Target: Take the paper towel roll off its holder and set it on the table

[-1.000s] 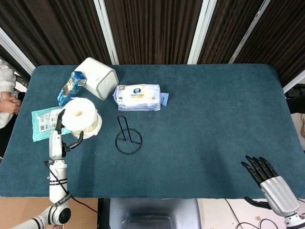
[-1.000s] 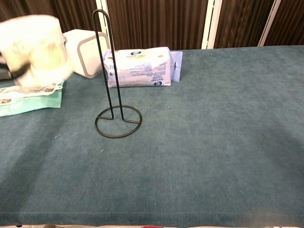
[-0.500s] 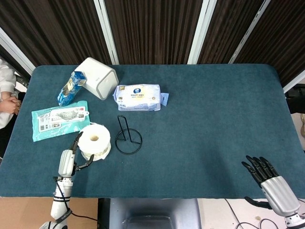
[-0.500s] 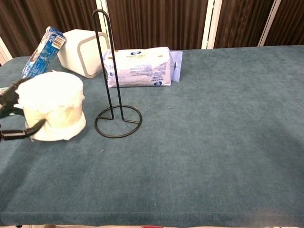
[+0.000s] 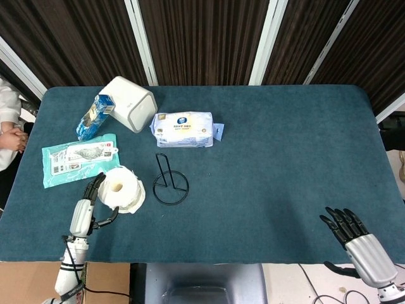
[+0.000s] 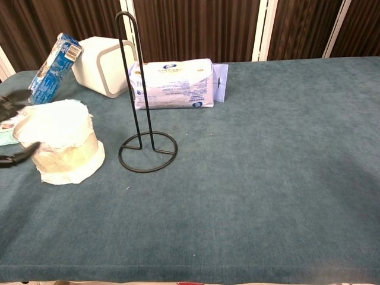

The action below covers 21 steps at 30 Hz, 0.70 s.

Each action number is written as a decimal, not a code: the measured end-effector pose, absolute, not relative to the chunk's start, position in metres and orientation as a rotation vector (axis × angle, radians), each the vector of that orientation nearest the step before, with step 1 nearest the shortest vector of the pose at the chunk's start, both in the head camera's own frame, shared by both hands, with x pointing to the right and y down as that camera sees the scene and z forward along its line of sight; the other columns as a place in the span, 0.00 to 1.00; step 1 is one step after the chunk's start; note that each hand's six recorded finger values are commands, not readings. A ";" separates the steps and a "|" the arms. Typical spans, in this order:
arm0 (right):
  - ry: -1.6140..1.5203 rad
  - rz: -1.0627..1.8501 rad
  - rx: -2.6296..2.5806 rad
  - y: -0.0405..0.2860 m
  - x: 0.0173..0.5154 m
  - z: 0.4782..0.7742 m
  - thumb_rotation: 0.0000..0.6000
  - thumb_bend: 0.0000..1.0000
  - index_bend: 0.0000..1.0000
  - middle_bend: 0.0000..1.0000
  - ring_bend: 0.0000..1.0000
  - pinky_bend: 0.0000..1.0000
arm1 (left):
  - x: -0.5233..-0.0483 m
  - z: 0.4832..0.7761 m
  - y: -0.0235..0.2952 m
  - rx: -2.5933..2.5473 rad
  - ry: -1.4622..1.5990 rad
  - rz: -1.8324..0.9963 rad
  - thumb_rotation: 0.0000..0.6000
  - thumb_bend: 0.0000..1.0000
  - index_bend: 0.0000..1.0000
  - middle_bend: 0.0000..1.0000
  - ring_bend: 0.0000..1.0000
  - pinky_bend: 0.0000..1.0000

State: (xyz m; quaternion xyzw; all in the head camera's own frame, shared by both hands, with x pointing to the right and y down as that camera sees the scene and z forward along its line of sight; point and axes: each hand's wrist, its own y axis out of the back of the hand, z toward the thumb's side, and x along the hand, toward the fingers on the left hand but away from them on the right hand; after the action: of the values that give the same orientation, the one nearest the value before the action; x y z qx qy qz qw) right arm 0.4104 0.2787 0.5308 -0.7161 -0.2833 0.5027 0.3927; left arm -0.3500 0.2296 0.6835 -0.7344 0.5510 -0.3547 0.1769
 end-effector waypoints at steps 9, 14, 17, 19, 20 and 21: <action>-0.696 1.281 -1.810 0.281 0.408 0.534 1.00 0.00 0.00 0.00 0.00 0.00 | -0.372 0.602 0.227 -2.003 1.424 -0.842 1.00 0.38 0.00 0.00 0.00 0.00; -0.675 1.273 -1.813 0.284 0.403 0.536 1.00 0.00 0.00 0.00 0.00 0.00 | -0.373 0.593 0.246 -1.906 1.132 -0.965 1.00 0.39 0.00 0.00 0.00 0.00; -0.669 1.269 -1.817 0.284 0.401 0.537 1.00 0.00 0.00 0.00 0.00 0.00 | -0.374 0.599 0.264 -1.813 0.950 -1.051 1.00 0.39 0.00 0.00 0.00 0.00; -0.668 1.268 -1.818 0.284 0.400 0.537 1.00 0.00 0.00 0.00 0.00 0.00 | -0.376 0.604 0.274 -1.756 0.857 -1.095 1.00 0.39 0.00 0.00 0.00 0.00; -0.666 1.268 -1.818 0.284 0.400 0.537 1.00 0.00 0.00 0.00 0.00 0.00 | -0.378 0.607 0.278 -1.740 0.827 -1.111 1.00 0.40 0.00 0.00 0.00 0.00; -0.663 1.270 -1.818 0.285 0.400 0.538 1.00 0.00 0.00 0.00 0.00 0.00 | -0.380 0.610 0.281 -1.731 0.797 -1.125 1.00 0.40 0.00 0.00 0.00 0.00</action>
State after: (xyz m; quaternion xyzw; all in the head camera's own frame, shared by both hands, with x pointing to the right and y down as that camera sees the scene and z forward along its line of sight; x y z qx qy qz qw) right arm 0.3996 0.2845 0.5380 -0.7194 -0.2623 0.5023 0.4018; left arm -0.3796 0.2813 0.6103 -0.6994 0.3222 -0.4547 0.4475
